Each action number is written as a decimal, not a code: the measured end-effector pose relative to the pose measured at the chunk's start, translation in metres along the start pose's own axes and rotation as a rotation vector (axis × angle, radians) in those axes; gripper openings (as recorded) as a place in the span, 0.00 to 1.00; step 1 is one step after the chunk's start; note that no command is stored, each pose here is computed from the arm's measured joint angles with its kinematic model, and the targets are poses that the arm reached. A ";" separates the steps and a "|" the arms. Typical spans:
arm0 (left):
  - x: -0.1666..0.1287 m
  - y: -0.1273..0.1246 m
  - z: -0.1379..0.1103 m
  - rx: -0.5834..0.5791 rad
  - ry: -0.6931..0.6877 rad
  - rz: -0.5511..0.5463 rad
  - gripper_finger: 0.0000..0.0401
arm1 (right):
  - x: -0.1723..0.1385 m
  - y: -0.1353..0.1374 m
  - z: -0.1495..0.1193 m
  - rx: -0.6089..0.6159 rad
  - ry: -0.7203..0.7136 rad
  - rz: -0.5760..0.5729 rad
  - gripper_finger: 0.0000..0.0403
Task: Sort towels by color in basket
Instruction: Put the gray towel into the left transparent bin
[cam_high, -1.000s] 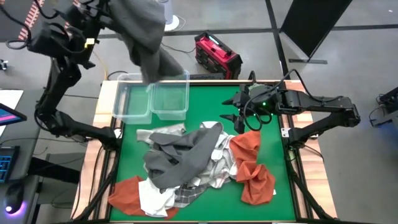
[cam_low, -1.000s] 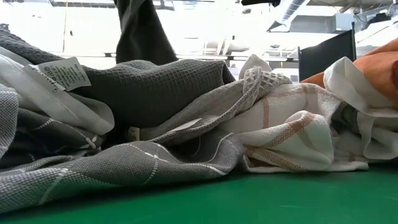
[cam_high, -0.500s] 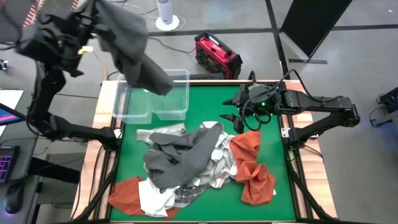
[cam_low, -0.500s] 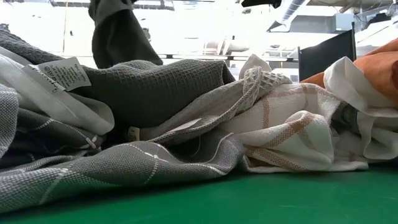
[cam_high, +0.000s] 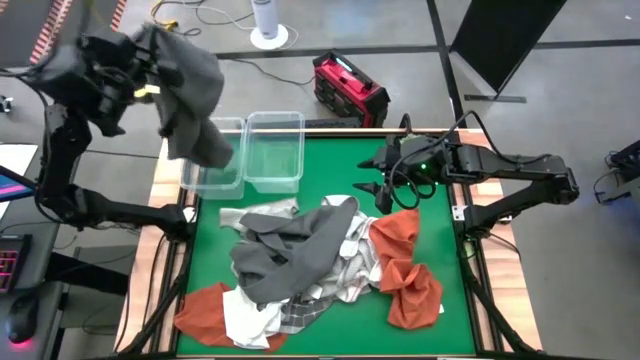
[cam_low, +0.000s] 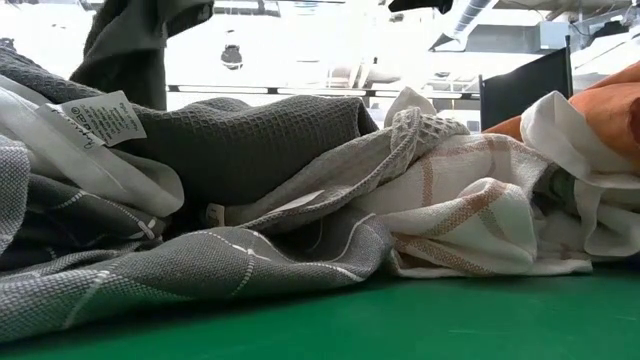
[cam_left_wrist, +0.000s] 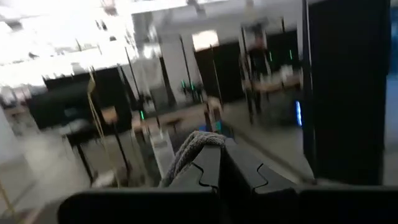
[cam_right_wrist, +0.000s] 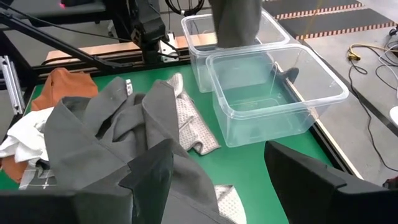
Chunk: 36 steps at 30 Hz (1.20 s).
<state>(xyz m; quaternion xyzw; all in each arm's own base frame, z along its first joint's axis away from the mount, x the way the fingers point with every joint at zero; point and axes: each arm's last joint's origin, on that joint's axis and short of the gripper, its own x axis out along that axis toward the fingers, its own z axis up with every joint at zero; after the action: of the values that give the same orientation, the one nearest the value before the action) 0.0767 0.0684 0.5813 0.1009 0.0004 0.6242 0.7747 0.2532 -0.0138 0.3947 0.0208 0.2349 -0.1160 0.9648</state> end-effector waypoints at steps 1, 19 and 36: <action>0.002 -0.004 -0.006 0.014 0.048 -0.013 0.00 | 0.000 0.000 0.000 0.000 0.000 -0.001 0.70; 0.036 -0.067 -0.067 0.129 0.552 -0.484 0.00 | 0.000 0.000 0.000 -0.011 -0.001 -0.023 0.70; 0.058 -0.076 -0.114 0.521 0.849 -0.057 0.00 | -0.001 0.004 -0.002 -0.011 0.013 -0.008 0.70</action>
<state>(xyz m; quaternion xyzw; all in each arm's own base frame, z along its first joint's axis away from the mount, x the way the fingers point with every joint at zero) 0.1483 0.1271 0.4651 0.0281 0.4744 0.5680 0.6720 0.2526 -0.0093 0.3935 0.0153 0.2418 -0.1183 0.9630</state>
